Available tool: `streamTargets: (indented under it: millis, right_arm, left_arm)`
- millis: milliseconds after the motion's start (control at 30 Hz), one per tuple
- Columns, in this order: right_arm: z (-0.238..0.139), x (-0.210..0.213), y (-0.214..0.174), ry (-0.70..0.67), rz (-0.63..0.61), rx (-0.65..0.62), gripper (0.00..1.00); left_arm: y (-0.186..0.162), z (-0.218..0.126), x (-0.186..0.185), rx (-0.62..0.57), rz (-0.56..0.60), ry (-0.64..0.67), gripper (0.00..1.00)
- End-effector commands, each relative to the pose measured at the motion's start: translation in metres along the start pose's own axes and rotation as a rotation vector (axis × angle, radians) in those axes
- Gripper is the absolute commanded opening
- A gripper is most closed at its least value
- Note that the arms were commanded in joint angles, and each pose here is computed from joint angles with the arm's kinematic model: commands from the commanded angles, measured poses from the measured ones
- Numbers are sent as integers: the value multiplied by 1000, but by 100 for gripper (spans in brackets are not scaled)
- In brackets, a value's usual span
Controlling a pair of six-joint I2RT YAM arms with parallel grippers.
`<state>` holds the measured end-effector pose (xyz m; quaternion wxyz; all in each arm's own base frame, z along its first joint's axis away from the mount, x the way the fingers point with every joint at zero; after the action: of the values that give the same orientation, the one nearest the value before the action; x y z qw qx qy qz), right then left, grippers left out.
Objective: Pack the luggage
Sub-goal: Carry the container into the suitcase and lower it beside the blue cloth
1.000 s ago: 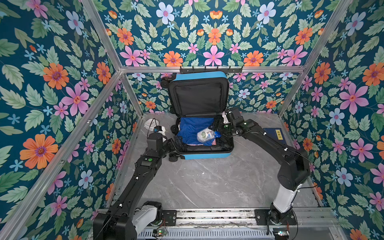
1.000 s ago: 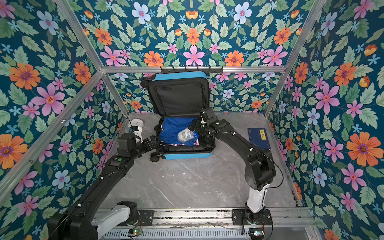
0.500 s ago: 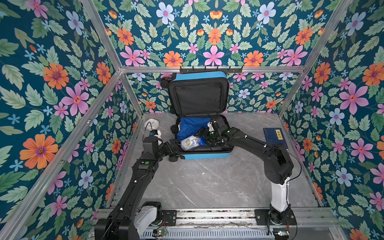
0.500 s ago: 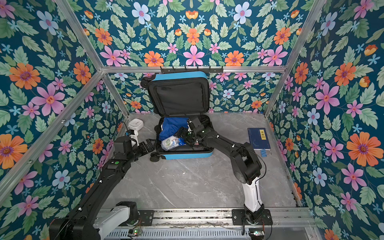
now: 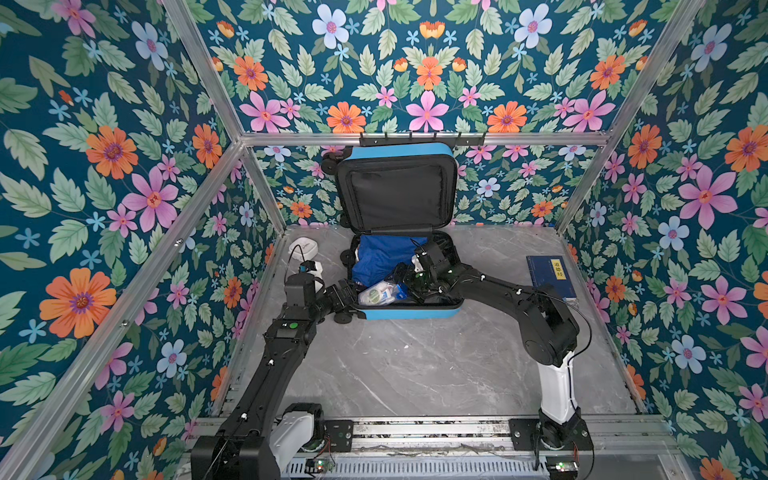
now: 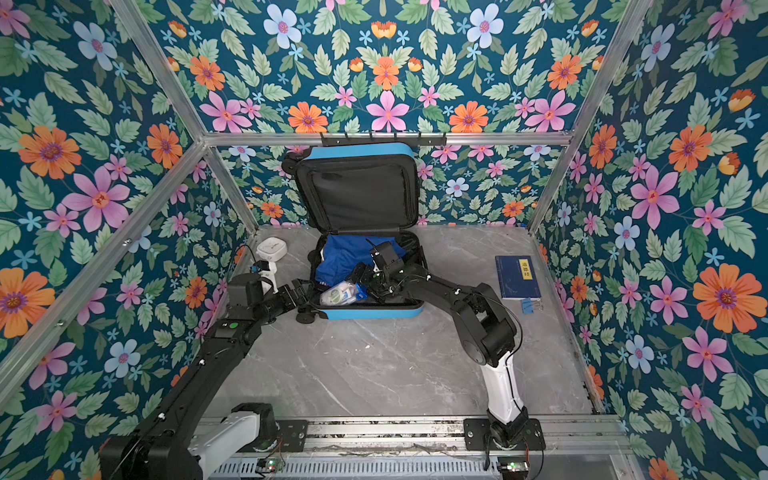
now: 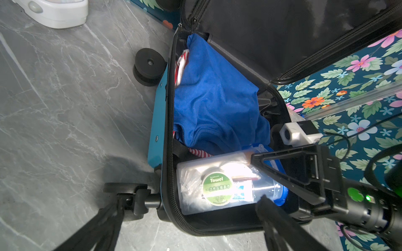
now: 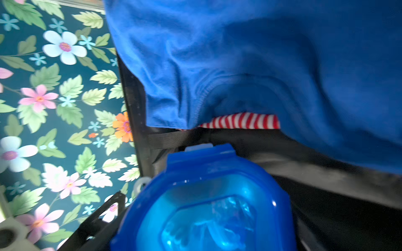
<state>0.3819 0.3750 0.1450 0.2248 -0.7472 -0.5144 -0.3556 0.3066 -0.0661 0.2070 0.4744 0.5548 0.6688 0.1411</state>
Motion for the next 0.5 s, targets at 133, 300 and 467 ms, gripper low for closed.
streamTargets:
  millis: [133,300,467]
  right_arm:
    - [-17,-15,5,-195,-71,-45,99]
    - [-30,-17,10,-257,-117,-85,99]
    - [-56,-10,14,-288,-168,-146,99]
  left_arm:
    - [7,-1,-4,-22,16,-20,100]
    - [8,-2,-5,-24,21,-21,100]
    - [14,-3,-5,-31,24,-20,100]
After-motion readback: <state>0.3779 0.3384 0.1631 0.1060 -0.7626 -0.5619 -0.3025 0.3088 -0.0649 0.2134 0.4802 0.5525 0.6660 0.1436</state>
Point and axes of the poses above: each gripper's point midway between its finger pads, its own z axis out along the fingers, its own x axis along the line the jaws close on, y = z × x, the point moved 3 cm from there along -z, back along the fingers, and after that the axes turned 5 degrees about z, right-handed, at the moved point
